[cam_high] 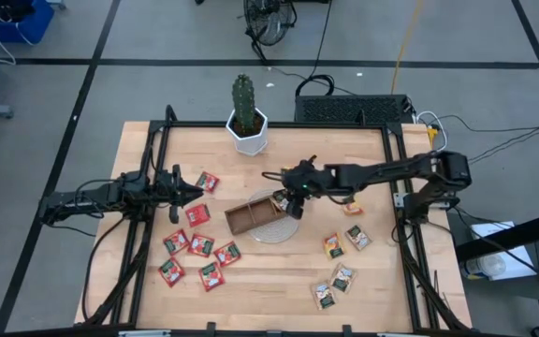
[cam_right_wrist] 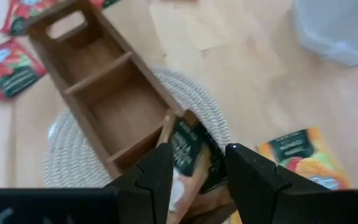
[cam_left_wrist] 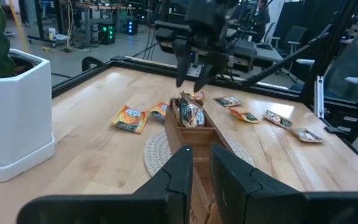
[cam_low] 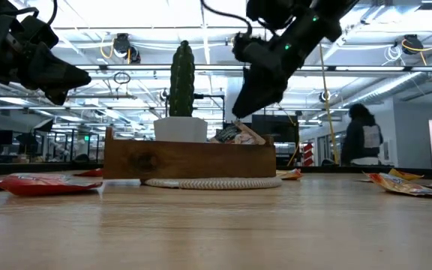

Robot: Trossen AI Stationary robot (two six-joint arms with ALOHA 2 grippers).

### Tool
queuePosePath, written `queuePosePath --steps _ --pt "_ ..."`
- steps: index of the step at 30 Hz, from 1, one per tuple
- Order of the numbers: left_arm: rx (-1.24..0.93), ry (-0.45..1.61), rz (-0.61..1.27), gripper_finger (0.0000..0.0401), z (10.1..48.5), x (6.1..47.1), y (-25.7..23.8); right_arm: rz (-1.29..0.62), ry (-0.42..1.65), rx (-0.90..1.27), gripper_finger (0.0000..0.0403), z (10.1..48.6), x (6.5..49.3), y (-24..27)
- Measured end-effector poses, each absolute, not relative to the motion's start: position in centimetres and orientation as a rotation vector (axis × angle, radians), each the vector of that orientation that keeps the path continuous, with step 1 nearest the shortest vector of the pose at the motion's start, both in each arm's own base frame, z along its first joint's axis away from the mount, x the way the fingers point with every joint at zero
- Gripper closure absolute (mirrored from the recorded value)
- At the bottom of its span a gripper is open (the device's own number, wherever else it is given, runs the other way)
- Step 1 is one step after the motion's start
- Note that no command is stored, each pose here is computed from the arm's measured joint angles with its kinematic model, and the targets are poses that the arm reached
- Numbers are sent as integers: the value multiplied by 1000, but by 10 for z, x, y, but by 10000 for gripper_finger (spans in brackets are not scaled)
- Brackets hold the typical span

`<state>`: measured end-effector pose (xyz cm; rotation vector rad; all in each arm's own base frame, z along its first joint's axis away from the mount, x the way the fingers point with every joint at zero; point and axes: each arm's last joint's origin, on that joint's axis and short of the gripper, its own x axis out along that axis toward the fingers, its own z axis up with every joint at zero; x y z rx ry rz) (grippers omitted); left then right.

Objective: Pick & Place Tea
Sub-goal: Put the brown tea bag into the right section of the wooden organizer

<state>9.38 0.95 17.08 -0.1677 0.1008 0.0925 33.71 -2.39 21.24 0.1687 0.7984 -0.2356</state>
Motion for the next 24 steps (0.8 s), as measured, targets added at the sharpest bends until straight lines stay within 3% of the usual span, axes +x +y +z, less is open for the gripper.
queuePosePath --steps 15,18,24 --pt "-168 101 92 343 171 94 9 -164 812 198 277 202 343 -25" --pt "-168 101 92 343 171 94 9 -156 820 177 303 201 344 -25" --pt "-168 101 93 343 171 94 9 -134 854 121 394 189 347 -25"
